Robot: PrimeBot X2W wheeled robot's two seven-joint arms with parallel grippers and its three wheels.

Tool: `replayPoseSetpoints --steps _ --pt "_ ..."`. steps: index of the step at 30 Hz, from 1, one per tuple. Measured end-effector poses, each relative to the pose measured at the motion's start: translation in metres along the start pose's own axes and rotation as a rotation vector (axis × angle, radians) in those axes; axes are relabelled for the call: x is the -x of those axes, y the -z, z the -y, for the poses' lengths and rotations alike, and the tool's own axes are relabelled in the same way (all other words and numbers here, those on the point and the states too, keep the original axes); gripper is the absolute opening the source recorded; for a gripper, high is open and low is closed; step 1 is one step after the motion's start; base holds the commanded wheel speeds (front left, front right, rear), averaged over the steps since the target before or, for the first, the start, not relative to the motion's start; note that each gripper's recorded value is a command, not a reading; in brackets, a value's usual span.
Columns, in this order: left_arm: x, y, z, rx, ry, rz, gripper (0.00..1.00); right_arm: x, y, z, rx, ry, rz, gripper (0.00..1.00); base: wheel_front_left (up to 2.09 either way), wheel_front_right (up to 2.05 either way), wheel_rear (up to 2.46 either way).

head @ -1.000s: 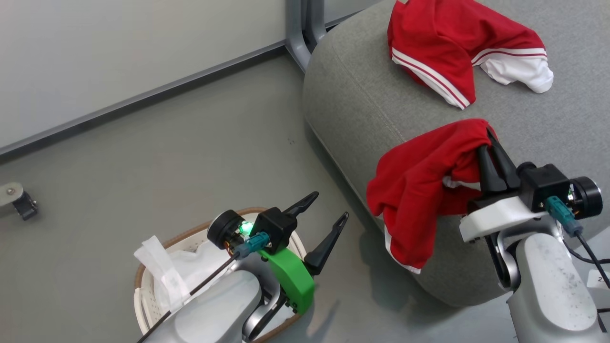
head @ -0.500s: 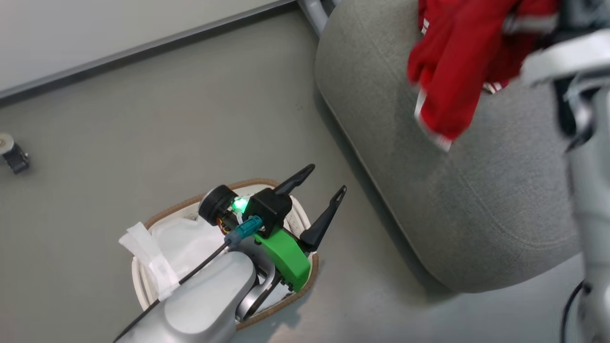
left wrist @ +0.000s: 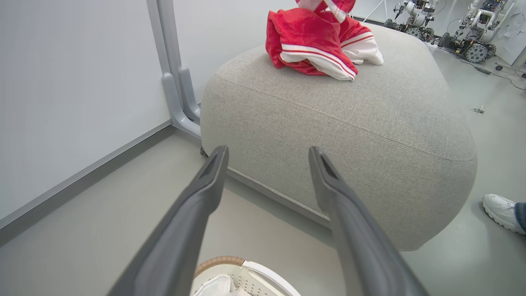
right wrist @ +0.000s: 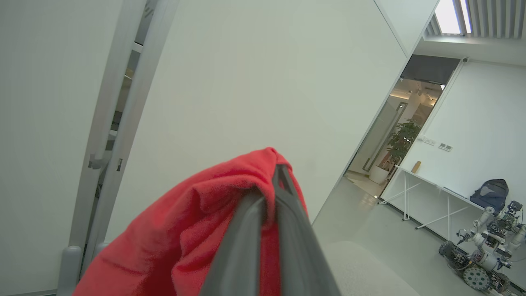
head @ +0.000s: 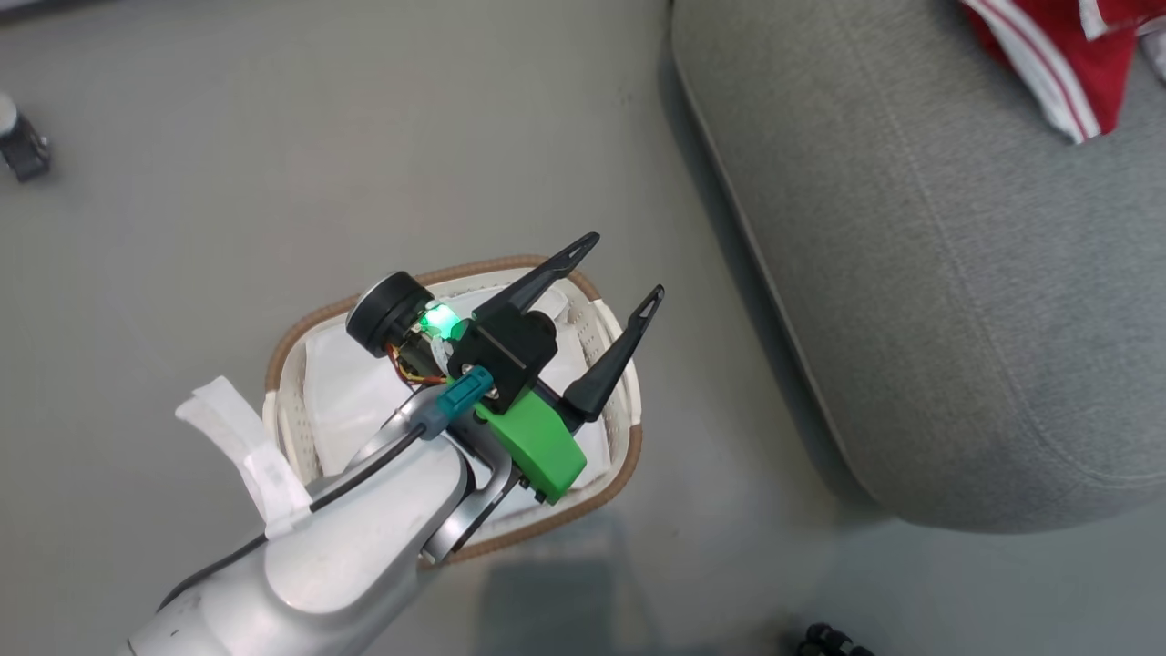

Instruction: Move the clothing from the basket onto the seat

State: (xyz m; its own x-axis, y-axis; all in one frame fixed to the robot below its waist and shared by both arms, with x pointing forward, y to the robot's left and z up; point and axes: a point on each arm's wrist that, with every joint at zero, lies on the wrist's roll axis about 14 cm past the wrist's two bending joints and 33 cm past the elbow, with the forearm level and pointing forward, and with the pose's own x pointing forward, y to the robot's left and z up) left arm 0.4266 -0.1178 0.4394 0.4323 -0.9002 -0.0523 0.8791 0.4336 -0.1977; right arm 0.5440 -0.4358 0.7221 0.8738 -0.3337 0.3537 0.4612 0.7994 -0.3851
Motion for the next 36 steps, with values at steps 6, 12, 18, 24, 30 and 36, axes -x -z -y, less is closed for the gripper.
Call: replayPoseSetpoints --steps 6,12,18,24,30,36 --pt "0.007 0.026 -0.020 0.041 -0.033 -0.044 1.00 0.036 0.138 -0.060 -0.003 -0.076 -0.303 0.00 0.00 0.00 0.00" --pt "0.014 0.049 -0.031 0.076 -0.057 -0.081 1.00 0.085 0.217 -0.104 -0.021 -0.131 -0.492 0.00 0.00 0.00 0.00" --pt "0.016 0.048 -0.035 0.072 -0.069 -0.085 1.00 0.100 0.224 -0.112 -0.030 -0.138 -0.508 1.00 0.00 0.00 0.00" --pt "0.014 0.037 -0.032 0.061 -0.069 -0.063 1.00 0.115 0.210 -0.115 -0.069 -0.142 -0.471 1.00 0.00 0.00 0.00" --pt "0.017 0.022 -0.029 0.057 -0.095 -0.025 1.00 0.133 0.191 -0.111 -0.085 -0.165 -0.423 1.00 0.00 0.00 0.00" --pt "0.027 0.001 -0.039 0.052 -0.173 0.024 1.00 0.129 0.155 -0.105 -0.097 -0.185 -0.330 1.00 0.00 0.00 0.00"
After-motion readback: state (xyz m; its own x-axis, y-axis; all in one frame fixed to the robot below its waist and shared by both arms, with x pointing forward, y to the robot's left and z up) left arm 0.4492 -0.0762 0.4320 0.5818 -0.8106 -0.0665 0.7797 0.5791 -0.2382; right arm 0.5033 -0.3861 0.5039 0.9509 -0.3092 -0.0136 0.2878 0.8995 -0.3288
